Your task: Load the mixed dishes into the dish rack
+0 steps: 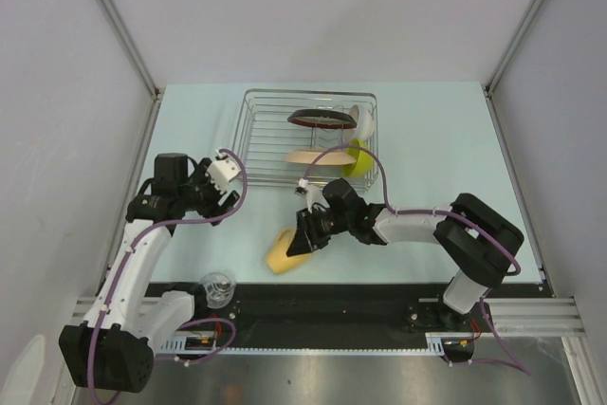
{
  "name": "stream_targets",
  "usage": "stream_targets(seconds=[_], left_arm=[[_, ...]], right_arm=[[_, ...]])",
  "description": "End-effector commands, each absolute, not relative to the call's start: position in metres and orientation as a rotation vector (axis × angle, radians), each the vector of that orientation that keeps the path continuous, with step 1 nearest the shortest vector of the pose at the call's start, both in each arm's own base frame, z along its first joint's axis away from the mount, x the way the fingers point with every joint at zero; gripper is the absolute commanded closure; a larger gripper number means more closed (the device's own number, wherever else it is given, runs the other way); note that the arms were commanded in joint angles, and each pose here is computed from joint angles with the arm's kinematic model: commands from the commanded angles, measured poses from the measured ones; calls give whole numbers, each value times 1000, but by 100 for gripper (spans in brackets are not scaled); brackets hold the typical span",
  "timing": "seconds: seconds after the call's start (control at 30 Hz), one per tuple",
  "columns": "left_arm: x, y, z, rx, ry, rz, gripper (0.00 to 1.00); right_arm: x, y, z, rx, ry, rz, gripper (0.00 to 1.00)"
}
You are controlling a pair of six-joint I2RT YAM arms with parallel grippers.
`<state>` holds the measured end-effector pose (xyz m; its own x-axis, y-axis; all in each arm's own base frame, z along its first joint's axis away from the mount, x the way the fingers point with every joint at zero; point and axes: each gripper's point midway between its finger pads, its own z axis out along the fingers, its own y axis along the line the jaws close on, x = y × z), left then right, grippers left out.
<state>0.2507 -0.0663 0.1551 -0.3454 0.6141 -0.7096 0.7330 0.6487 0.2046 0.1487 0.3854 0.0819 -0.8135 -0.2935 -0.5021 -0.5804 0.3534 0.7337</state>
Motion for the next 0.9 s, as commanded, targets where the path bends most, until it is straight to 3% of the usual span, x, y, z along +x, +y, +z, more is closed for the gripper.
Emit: stream_targets(seconds=[0.0, 0.03, 0.13, 0.23, 0.37, 0.53, 0.7, 0.87], left_arm=[[257, -65, 168, 1050, 2028, -167, 21], [257, -66, 168, 1047, 2029, -175, 22], [255, -71, 174, 1024, 2028, -222, 21], [254, -81, 191, 963, 2029, -317, 20], [246, -113, 247, 894, 1963, -594, 11], [231, -143, 287, 830, 1919, -915, 1], [223, -158, 310, 801, 1860, -1143, 0], [217, -167, 320, 773, 1830, -1347, 0]], right_arm=[[152, 381, 87, -763, 2302, 1513, 76], [152, 382, 87, -763, 2300, 1519, 87], [150, 384, 93, -765, 2293, 1552, 100], [149, 386, 112, -765, 2254, 1590, 100], [151, 390, 161, -774, 2120, 1637, 100], [150, 389, 268, -777, 1717, 1747, 100], [148, 383, 349, -742, 1410, 1842, 100], [157, 374, 385, -637, 1235, 1992, 100]])
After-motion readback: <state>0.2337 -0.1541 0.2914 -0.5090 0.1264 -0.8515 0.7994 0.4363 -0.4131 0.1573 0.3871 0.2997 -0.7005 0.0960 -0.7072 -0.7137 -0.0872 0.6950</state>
